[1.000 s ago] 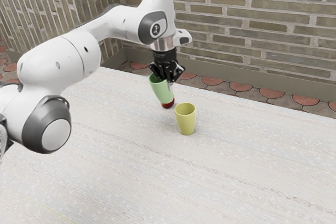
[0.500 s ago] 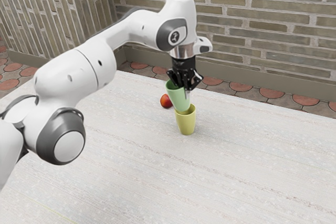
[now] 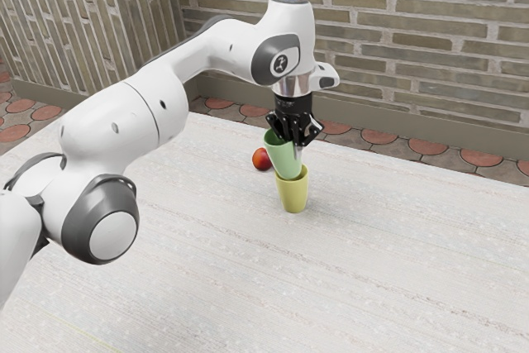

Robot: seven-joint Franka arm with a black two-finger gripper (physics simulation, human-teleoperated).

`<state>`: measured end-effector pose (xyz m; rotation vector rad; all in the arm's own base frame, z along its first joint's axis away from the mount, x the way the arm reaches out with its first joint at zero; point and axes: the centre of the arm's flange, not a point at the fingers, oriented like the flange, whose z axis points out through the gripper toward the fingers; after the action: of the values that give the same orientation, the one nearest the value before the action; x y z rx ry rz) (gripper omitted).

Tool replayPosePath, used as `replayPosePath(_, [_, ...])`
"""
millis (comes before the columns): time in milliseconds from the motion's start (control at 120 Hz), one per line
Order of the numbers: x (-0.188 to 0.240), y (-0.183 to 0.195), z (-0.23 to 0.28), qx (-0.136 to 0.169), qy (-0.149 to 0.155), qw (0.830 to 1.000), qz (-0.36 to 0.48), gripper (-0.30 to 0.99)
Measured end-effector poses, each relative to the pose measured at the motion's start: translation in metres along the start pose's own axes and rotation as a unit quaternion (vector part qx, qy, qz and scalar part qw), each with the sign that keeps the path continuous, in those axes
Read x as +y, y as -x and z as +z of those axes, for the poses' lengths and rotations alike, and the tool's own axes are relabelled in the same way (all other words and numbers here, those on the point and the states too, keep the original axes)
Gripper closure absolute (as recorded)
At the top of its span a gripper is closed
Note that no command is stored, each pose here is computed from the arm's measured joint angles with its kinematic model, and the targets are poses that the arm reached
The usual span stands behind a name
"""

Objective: Place the left cup onto the right cup

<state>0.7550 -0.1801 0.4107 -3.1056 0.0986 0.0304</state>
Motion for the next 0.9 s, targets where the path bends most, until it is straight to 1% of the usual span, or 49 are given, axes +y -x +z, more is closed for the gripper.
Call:
replayPosePath(358, [0.001, -0.002, 0.013, -0.008, -0.002, 1.0, -0.008, 0.78])
replayPosePath(667, [0.004, -0.003, 0.0, 0.012, -0.007, 1.0, -0.01, 0.78])
replayPosePath(900, [0.008, -0.01, -0.003, 0.043, -0.014, 0.999, -0.009, 0.78])
